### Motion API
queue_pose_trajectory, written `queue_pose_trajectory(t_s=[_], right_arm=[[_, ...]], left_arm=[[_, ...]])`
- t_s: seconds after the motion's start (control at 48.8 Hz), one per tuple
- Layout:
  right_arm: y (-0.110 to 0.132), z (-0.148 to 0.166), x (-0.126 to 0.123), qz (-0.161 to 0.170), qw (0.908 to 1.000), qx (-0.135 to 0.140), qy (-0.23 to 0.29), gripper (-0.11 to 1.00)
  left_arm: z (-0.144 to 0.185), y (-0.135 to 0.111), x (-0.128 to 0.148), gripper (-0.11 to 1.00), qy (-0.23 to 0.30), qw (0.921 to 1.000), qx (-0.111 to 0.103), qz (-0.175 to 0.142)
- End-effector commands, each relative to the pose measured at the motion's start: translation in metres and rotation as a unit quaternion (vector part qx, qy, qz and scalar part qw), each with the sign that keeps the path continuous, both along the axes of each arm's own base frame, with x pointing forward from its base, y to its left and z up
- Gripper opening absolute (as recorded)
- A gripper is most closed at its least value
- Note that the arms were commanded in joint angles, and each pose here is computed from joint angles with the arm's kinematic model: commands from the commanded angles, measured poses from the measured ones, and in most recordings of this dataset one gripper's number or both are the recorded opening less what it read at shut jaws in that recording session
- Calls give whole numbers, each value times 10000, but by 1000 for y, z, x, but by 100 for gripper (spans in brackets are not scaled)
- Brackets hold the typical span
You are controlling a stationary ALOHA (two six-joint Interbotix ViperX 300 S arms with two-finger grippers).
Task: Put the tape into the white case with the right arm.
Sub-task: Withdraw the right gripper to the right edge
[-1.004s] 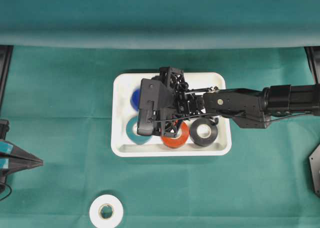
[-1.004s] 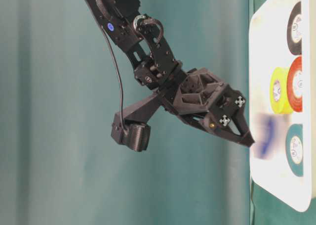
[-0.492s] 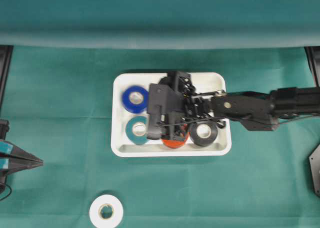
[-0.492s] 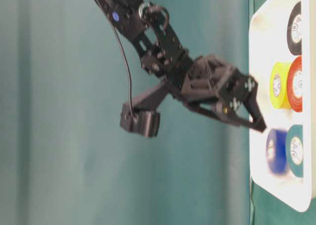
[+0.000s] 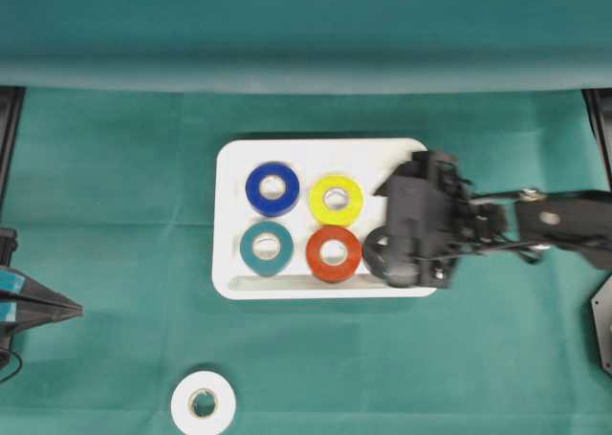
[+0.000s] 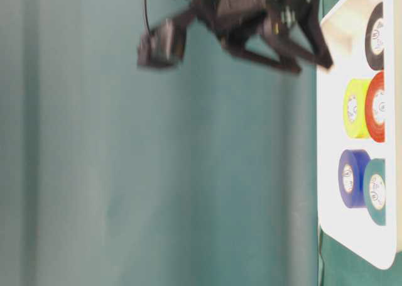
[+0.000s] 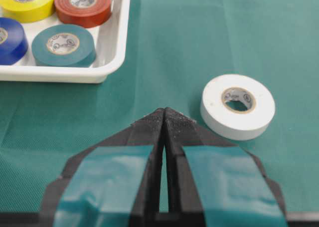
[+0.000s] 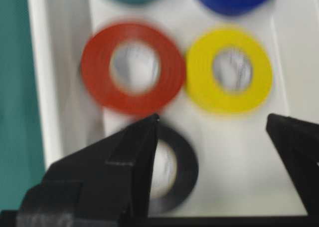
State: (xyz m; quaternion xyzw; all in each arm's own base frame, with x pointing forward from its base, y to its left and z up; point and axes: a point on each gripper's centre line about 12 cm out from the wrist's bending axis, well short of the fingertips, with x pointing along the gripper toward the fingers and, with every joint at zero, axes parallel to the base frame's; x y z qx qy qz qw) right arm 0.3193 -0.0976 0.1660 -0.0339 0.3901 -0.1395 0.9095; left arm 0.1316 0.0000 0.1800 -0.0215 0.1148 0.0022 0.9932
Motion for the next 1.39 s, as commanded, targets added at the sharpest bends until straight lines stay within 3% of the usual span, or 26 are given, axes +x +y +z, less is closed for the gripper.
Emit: queue_pose_trajectory(t_s=[0.0, 0.287, 0.492, 0.758, 1.168, 1.373], right_arm=[[6, 12, -18, 27, 9998, -37, -216, 63], [26, 15, -83, 83, 9982, -31, -599, 63], [37, 12, -113, 76, 9954, 77, -955, 62], [43, 6, -115, 200, 9957, 138, -892, 62], [94, -5, -116, 1405, 9871, 268, -719, 62], [101, -6, -117, 1537, 9851, 308, -713, 62]], left_arm=[[4, 0, 1, 0, -54, 10000, -7, 10], [5, 0, 1, 0, -84, 10000, -7, 10], [5, 0, 1, 0, -92, 10000, 0, 9], [5, 0, 1, 0, -84, 10000, -7, 10], [5, 0, 1, 0, -84, 10000, -7, 10], [5, 0, 1, 0, -84, 10000, 0, 9]])
